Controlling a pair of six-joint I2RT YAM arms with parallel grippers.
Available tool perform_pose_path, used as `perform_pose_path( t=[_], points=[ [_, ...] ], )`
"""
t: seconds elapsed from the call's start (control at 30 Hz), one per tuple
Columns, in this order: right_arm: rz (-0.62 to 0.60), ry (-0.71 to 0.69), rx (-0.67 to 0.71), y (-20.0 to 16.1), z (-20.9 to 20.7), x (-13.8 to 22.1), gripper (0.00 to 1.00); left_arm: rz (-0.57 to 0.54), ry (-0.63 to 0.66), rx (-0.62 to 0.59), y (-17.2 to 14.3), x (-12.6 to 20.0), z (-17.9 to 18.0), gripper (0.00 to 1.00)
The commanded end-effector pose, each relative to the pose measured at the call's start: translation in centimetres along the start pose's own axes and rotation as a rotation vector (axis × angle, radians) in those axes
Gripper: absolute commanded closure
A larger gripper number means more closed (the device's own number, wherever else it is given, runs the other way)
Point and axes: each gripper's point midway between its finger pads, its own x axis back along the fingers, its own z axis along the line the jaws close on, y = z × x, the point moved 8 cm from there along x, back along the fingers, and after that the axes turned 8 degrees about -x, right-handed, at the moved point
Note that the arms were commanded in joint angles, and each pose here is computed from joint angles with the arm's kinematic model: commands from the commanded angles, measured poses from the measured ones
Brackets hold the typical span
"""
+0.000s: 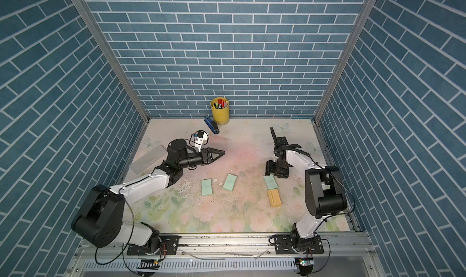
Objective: Take the rings out of the lift-off lid box
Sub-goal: Place the lid at the center of the board.
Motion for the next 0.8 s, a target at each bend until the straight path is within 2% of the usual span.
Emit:
perform_pose_path(
  t=[0.0, 0.13, 0.27, 0.43, 0.77],
  points=[
    [-0.003, -0.050, 0.029, 0.4, -0.3, 0.2, 0.30, 0.086, 0.156, -0.099, -1.1, 1.4, 0.2, 0.50],
    [0.019, -0.044, 0.026, 0.5, 0.1, 0.5, 0.30, 0.078, 0.174, -0.095, -1.5, 1.8, 0.2, 0.49],
    [0.035, -0.021, 0.021, -1.0, 0.8, 2.3, 0.28, 0.089, 0.188, -0.088, -2.0, 1.5, 0.4, 0.48],
    [0.083, -0.151, 0.062, -4.9, 2.0, 3.1, 0.24, 0.115, 0.193, -0.122, -2.4, 0.9, 0.1, 0.46],
    [0.128, -0.215, -0.015, -9.5, -0.1, 2.6, 0.22, 0.126, 0.168, -0.154, -2.1, 0.6, -0.1, 0.44]
  ],
)
